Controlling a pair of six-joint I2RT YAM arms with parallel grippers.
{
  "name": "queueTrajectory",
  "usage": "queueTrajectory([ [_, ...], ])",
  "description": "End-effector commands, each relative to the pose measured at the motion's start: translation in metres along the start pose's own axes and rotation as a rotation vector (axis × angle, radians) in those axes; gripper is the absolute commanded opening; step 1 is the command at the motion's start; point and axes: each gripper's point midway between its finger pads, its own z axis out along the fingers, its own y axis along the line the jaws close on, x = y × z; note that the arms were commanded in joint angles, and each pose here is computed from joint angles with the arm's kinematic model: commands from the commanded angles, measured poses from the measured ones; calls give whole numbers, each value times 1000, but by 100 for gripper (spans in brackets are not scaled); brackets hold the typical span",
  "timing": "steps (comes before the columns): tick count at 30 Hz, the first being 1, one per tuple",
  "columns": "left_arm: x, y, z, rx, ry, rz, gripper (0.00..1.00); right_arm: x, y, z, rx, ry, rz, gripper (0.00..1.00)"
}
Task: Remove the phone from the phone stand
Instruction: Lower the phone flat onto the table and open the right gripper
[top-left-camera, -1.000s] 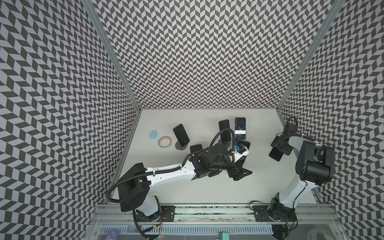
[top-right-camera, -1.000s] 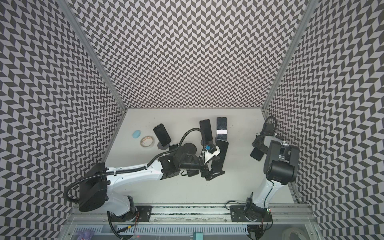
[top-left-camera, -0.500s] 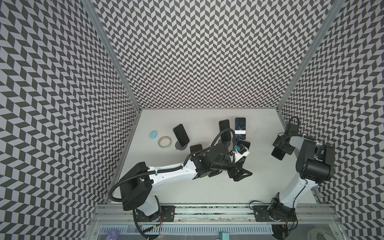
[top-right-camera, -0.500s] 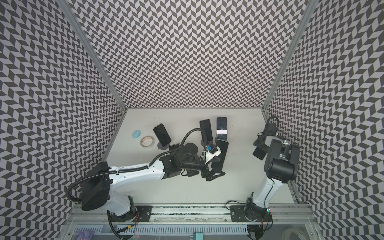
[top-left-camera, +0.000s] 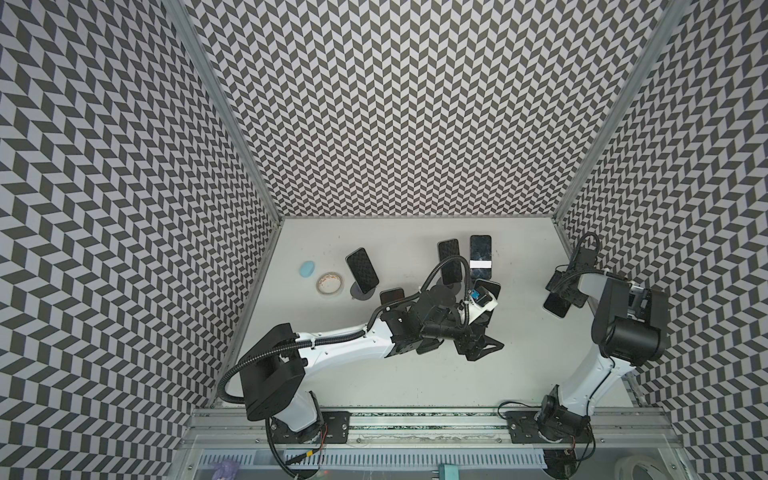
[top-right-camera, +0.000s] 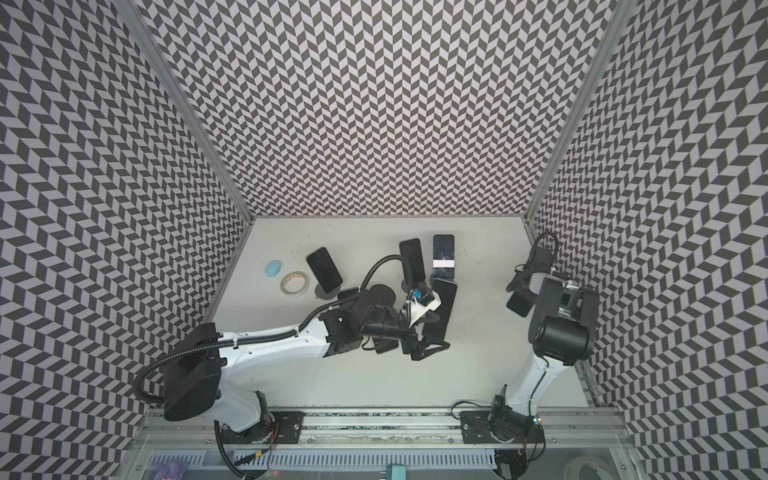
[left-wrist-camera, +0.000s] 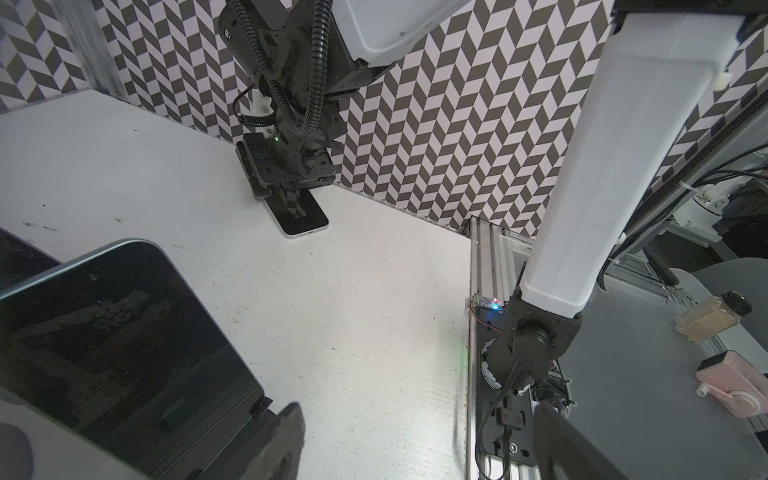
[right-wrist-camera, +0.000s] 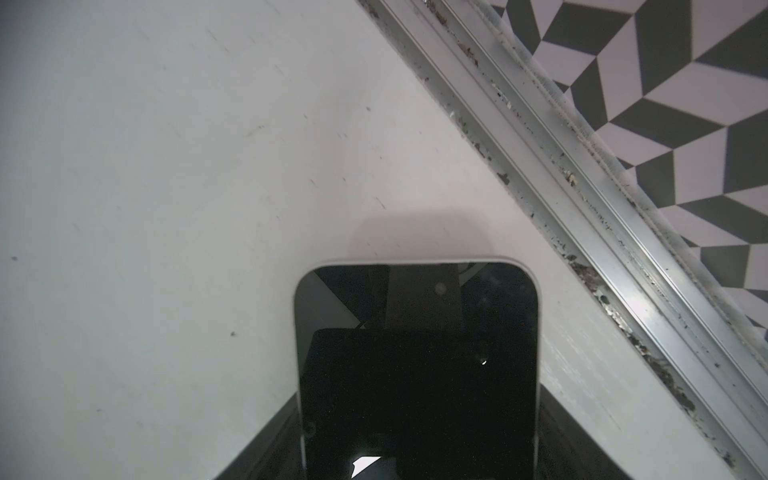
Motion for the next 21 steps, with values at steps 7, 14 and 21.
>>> queueTrajectory([
  [7,-14,-6,-5,19,-32,7,86,13,-5,7,5,49,-4,72],
  [14,-15,-5,-5,14,-33,10,86,8,-2,2,-14,36,11,74],
  [21,-14,-4,-5,5,-30,17,86,3,2,-5,-41,24,24,79],
])
